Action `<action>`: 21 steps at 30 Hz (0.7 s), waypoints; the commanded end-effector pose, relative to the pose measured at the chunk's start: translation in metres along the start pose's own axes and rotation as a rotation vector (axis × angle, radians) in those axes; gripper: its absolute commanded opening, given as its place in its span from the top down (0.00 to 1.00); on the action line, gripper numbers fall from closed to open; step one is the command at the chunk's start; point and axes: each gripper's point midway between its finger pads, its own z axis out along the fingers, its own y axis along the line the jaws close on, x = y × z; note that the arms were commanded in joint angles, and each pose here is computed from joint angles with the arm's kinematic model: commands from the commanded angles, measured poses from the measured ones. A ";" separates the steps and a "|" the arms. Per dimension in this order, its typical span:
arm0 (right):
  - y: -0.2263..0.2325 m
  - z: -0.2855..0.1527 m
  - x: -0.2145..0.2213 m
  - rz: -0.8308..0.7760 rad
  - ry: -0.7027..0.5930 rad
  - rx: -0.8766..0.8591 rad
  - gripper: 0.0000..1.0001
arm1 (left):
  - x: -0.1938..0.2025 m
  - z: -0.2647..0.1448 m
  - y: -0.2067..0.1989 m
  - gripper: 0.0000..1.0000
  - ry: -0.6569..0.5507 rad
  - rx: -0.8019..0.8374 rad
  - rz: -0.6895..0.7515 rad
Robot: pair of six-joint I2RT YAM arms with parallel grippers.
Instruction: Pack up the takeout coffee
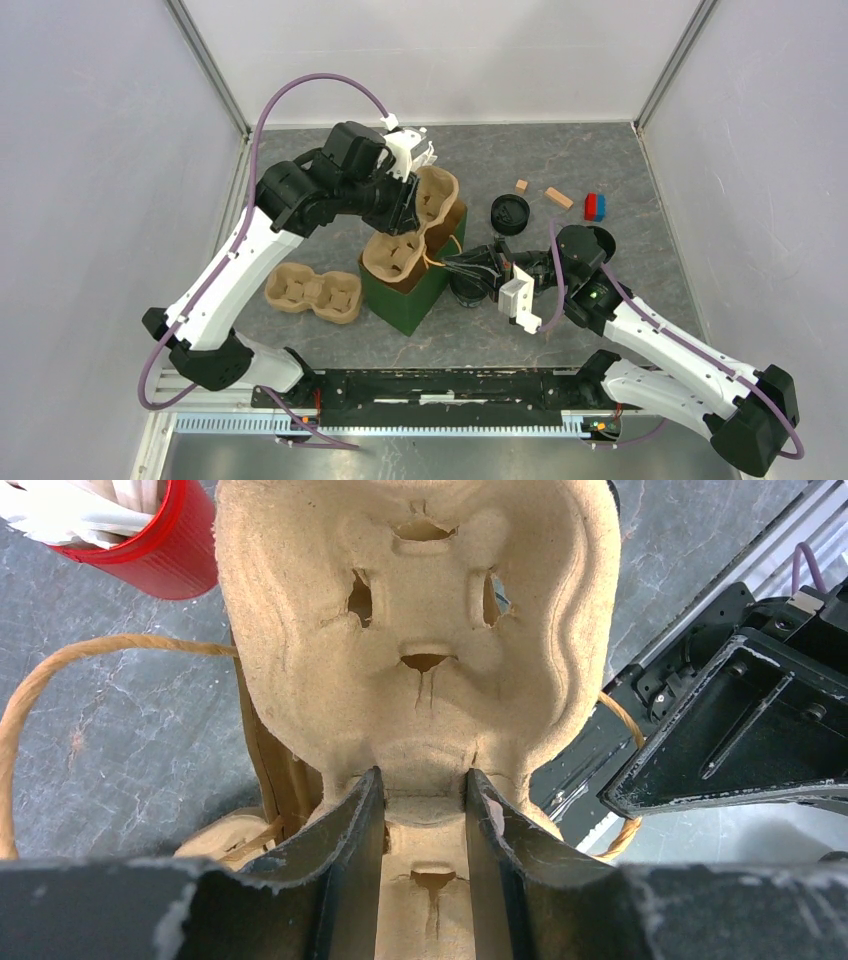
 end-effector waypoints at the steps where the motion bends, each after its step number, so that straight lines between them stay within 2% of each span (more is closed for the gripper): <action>1: -0.005 0.001 -0.006 -0.029 -0.015 0.002 1.00 | -0.012 -0.011 -0.006 0.71 -0.067 0.029 0.058; 7: -0.005 0.001 -0.007 -0.033 -0.018 -0.003 1.00 | -0.001 0.003 0.014 0.71 -0.011 -0.064 0.078; 12: 0.003 0.000 -0.003 -0.034 -0.009 -0.026 1.00 | 0.011 0.021 0.023 0.72 0.051 -0.092 0.081; 21: 0.010 -0.004 -0.003 -0.076 0.001 -0.041 1.00 | 0.021 0.035 0.031 0.73 0.084 -0.118 0.092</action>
